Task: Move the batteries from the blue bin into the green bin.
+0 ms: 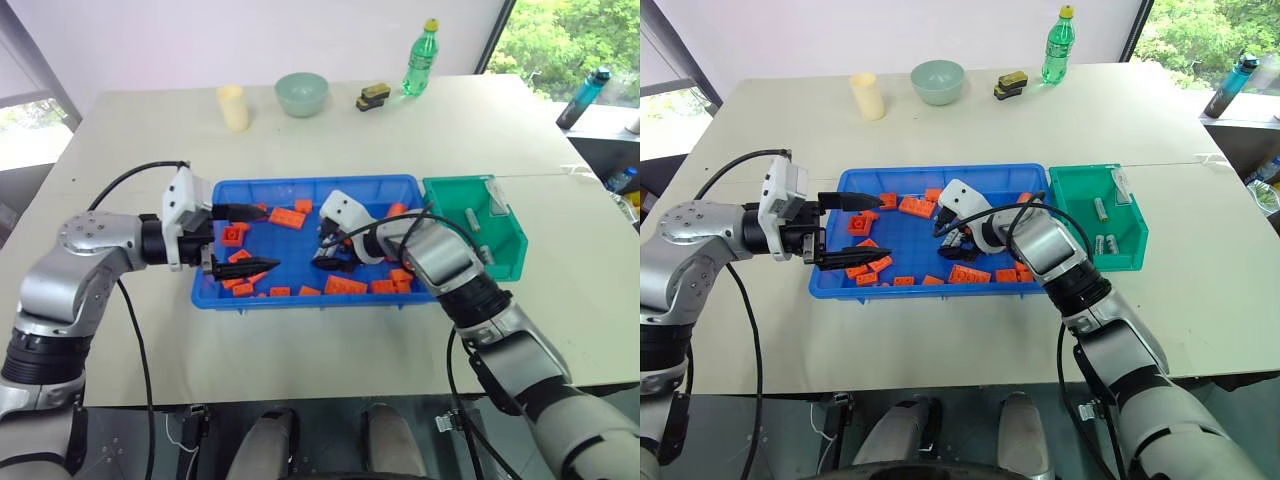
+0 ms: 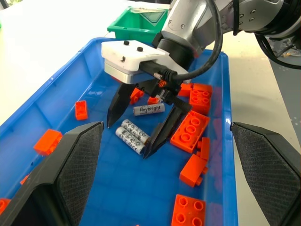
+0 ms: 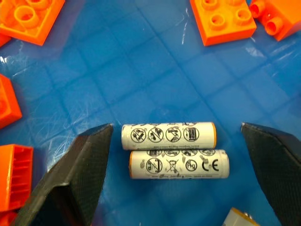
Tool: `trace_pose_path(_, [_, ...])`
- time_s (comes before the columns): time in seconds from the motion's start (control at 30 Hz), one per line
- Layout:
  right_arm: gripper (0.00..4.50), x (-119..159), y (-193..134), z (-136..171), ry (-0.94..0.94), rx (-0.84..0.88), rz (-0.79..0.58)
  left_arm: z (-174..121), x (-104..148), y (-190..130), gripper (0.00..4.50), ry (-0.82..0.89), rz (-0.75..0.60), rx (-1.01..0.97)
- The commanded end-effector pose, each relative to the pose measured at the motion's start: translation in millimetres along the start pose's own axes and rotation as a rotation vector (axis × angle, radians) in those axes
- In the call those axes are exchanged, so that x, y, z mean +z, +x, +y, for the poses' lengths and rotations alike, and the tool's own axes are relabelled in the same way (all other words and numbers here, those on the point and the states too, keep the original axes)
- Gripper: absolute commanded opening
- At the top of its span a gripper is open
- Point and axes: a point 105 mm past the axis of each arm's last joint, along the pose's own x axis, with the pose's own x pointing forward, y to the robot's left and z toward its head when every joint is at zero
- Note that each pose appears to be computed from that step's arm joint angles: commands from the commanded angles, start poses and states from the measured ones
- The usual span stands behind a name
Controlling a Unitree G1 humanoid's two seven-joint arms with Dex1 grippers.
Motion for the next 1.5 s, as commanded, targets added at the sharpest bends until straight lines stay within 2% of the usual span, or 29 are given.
trace_pose_path(0.03, [2.35,15,-1,5,-0.033,0.008,-0.041,1,9,-2,4.5,0.046,-0.017,0.009])
trace_pose_path(0.27, [2.28,41,-16,5,-0.04,0.015,-0.115,2,7,-3,4.5,0.044,-0.011,0.01])
trace_pose_path(0.47, [2.28,37,-15,3,-0.046,0.007,-0.113,3,10,-1,4.5,0.049,-0.013,0.003])
trace_pose_path(0.53, [3.31,31,-13,4,-0.053,0.007,-0.097,4,11,-1,4.5,0.051,-0.015,0.001])
trace_pose_path(0.57, [3.58,27,-12,4,-0.071,0.005,-0.083,5,11,-1,4.5,0.052,-0.015,0.0])
trace_pose_path(0.63, [4.44,22,-11,3,-0.109,-0.002,-0.057,5,12,-1,4.5,0.052,-0.015,-0.001])
trace_pose_path(0.8, [4.44,17,-15,2,-0.139,0.012,-0.026,4,10,-1,4.5,0.049,-0.009,-0.009])
trace_pose_path(1.03, [4.44,18,-26,1,-0.074,0.057,-0.023,4,9,-1,4.5,0.048,-0.005,-0.015])
trace_pose_path(1.47, [4.44,4,-10,-4,0.008,0.034,-0.018,4,10,-3,4.5,0.049,-0.005,-0.005])
trace_pose_path(1.5, [4.22,4,-9,-4,0.006,0.034,-0.019,4,10,-3,4.5,0.049,-0.004,-0.005])
